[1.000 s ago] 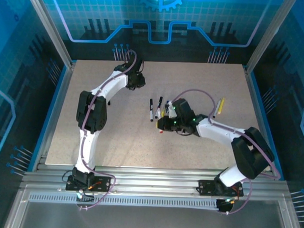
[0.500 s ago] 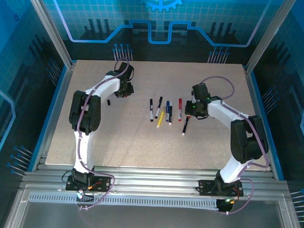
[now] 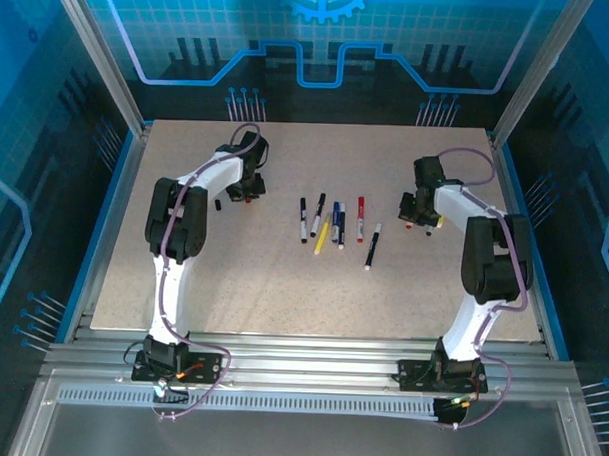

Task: Open the pen caps

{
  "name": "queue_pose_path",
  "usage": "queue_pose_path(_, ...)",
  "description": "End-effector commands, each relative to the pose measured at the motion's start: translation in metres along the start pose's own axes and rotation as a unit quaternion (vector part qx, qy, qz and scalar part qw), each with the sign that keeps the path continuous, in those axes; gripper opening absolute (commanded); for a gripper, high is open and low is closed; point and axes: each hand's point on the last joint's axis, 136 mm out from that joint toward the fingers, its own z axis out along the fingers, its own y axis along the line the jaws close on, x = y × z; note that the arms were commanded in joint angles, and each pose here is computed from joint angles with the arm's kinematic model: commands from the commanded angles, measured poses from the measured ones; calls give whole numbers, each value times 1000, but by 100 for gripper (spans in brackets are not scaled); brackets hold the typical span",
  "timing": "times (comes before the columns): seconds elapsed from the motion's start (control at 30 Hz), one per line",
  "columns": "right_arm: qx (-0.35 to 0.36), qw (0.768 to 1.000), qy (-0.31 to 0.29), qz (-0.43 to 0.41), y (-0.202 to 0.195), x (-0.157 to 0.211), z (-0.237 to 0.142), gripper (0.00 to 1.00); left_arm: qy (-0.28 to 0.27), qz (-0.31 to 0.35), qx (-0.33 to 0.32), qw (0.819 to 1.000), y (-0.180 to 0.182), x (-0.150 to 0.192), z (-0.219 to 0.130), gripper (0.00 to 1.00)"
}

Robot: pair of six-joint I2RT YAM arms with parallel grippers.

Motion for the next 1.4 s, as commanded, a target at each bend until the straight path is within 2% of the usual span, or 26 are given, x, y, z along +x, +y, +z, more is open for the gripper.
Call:
queue_pose_path(0.0, 24, 999, 24, -2, -10, 2, 9, 5, 18, 1, -10, 1000, 7, 1, 5, 0)
queue_pose_path(0.53, 63, 995, 77, 26, -30, 4, 26, 10, 36, -9, -1, 999, 5, 12, 16, 4)
queue_pose_path(0.7, 71, 994, 77, 32, -35, 6, 24, 23, 32, -9, 2, 999, 5, 12, 14, 22)
queue_pose_path(0.9, 82, 993, 72, 36, -40, 11, 18, 39, 22, -9, 1, 1000, 8, 9, 7, 32)
queue_pose_path(1.37, 95, 994, 45, 32, -41, 6, -6, 40, -6, -6, 10, 1000, 4, 0, -23, 33)
